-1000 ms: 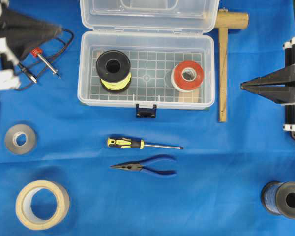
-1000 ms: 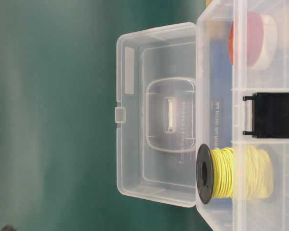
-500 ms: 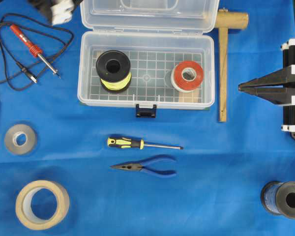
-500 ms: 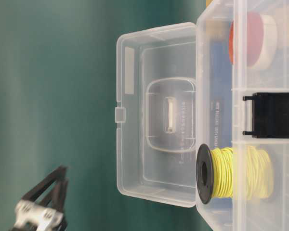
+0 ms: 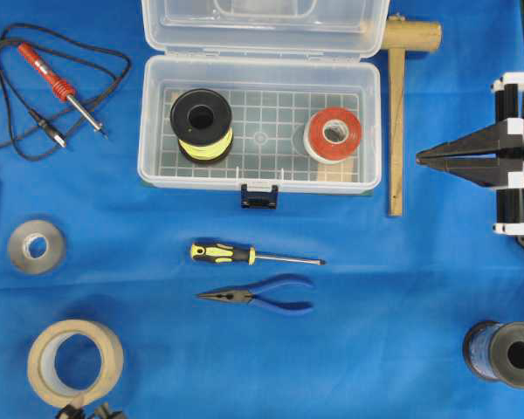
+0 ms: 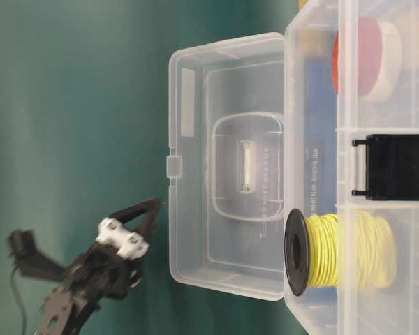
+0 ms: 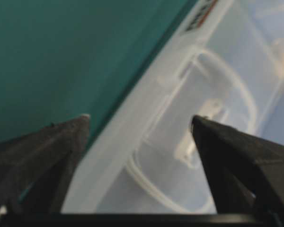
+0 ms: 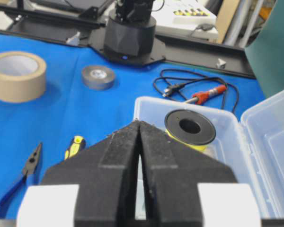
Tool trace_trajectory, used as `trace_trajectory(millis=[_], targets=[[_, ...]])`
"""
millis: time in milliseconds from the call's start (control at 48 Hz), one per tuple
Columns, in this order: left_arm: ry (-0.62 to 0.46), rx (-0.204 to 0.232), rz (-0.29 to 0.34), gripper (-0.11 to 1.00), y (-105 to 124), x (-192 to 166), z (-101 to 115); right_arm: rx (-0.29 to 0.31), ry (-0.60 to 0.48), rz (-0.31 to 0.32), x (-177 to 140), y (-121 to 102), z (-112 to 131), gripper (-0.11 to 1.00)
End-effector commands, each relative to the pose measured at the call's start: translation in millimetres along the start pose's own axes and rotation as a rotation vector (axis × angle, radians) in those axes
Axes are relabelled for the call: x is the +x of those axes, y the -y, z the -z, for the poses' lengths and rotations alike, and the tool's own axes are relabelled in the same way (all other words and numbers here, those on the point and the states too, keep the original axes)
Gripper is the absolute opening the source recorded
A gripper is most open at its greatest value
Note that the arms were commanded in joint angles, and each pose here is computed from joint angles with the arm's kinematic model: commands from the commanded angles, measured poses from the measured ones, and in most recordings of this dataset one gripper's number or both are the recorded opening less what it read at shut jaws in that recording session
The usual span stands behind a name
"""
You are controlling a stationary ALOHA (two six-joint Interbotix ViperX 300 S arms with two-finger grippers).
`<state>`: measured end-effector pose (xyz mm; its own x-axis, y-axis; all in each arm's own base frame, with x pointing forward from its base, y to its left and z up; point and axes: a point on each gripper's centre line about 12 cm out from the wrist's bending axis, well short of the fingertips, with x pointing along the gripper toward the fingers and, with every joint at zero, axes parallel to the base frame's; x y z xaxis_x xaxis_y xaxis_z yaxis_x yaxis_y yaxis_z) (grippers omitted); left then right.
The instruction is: Close the tool box with the left arm.
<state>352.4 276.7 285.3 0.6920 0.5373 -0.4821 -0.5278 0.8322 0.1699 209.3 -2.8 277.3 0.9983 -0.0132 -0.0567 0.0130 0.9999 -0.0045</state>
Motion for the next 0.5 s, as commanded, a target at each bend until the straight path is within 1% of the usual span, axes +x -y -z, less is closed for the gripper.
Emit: trace_trajectory(millis=[0,104,250,479], targets=[[-0.004,-0.002,0.004,0.91,-1,2,-11,0.002,0.008,0.002,2,0,-5,0.0],[-0.065,0.0,0.018,0.91,0,10,-4,0.002,0.005,0.002,2,0,-5,0.0],[-0.107,0.0,0.028,0.91,2,13,1,0.0,0.003,0.002,2,0,-5,0.0],[-0.166,0.018,0.071,0.91,19,10,7,0.002,0.005,0.002,2,0,-5,0.0]])
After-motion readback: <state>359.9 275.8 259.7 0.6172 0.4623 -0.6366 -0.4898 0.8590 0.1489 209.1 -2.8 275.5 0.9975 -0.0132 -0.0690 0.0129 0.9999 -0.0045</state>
